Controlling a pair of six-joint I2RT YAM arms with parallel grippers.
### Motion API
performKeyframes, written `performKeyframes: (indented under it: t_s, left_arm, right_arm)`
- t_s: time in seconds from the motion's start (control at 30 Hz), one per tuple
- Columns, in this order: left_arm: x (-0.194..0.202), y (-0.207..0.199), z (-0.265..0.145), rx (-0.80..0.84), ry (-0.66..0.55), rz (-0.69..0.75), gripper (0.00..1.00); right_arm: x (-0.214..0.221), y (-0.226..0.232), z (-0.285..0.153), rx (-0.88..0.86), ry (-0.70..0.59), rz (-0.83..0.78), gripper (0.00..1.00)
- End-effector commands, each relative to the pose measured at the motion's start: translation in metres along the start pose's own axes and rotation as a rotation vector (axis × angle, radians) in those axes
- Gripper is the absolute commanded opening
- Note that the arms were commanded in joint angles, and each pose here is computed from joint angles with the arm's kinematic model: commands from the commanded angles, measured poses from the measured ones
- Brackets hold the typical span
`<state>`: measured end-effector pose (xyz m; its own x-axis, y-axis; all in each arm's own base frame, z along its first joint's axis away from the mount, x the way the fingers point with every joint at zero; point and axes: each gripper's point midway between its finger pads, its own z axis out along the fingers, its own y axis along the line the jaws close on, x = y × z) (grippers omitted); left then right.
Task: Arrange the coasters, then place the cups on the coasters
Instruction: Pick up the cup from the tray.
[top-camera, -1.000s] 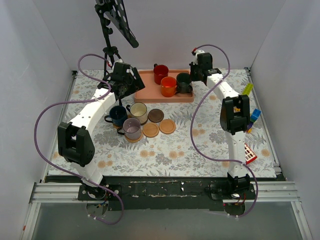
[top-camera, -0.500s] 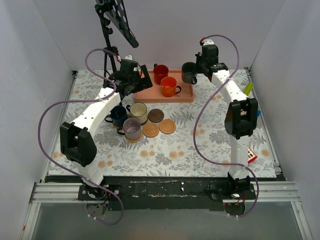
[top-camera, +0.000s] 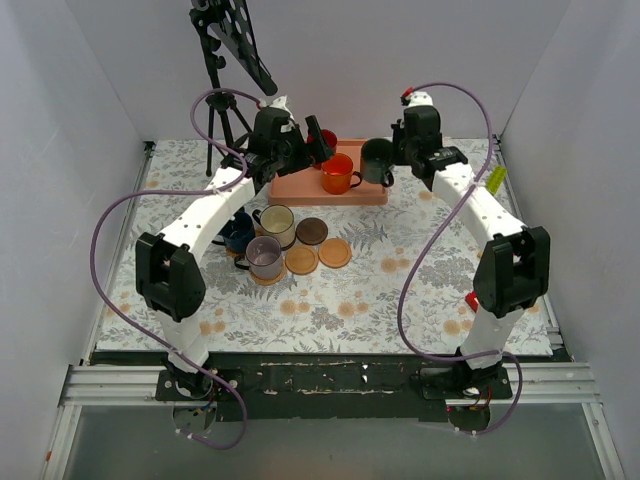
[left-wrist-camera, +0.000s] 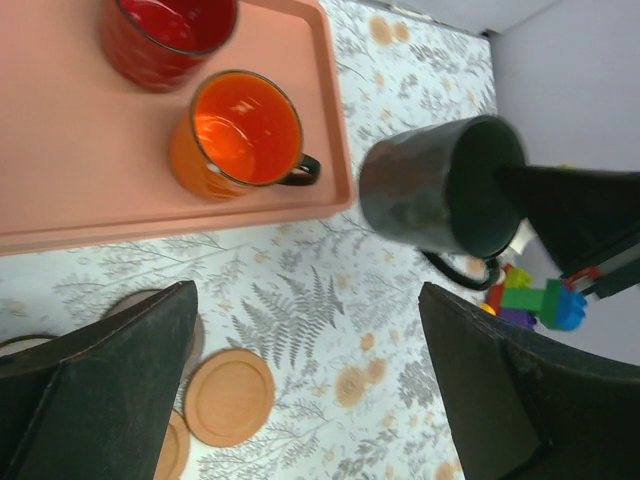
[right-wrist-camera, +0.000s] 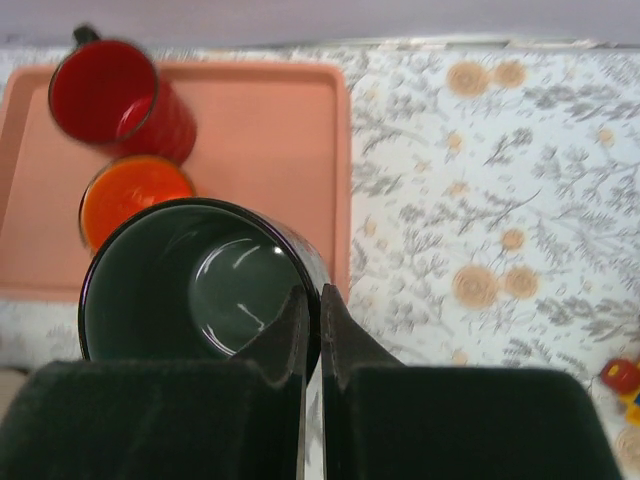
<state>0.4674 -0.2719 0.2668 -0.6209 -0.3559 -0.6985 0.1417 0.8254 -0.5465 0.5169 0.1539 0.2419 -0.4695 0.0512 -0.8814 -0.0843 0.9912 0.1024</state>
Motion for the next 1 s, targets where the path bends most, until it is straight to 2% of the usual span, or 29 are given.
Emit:
performKeyframes:
  t_s: [0.0, 0.17, 0.33, 0.7, 0.97]
  left_arm:
    - [0.009, -0.028, -0.011, 0.111, 0.031, -0.04, 0.94]
    - [0.025, -0.031, -0.017, 0.12, 0.071, -0.051, 0.94]
    - [0.045, -0.011, -0.031, 0.022, 0.089, -0.027, 0.93]
    - [0.064, 0.004, -0.057, -0.001, 0.113, 0.013, 0.84]
    - [0.073, 0.015, -0.066, -0.04, 0.136, 0.056, 0.81]
  right_arm:
    - [-0.036, 0.039, -0.05, -0.082, -0.164, 0.049, 0.01]
    - [-0.011, 0.07, -0.068, -0.128, -0.122, 0.04, 0.01]
    - [0.0, 0.093, -0.082, -0.166, -0.115, 0.047, 0.01]
    - [0.026, 0.118, -0.099, -0.153, -0.086, 0.058, 0.01]
    - [0.034, 0.137, -0.107, -0.153, -0.093, 0.065, 0.01]
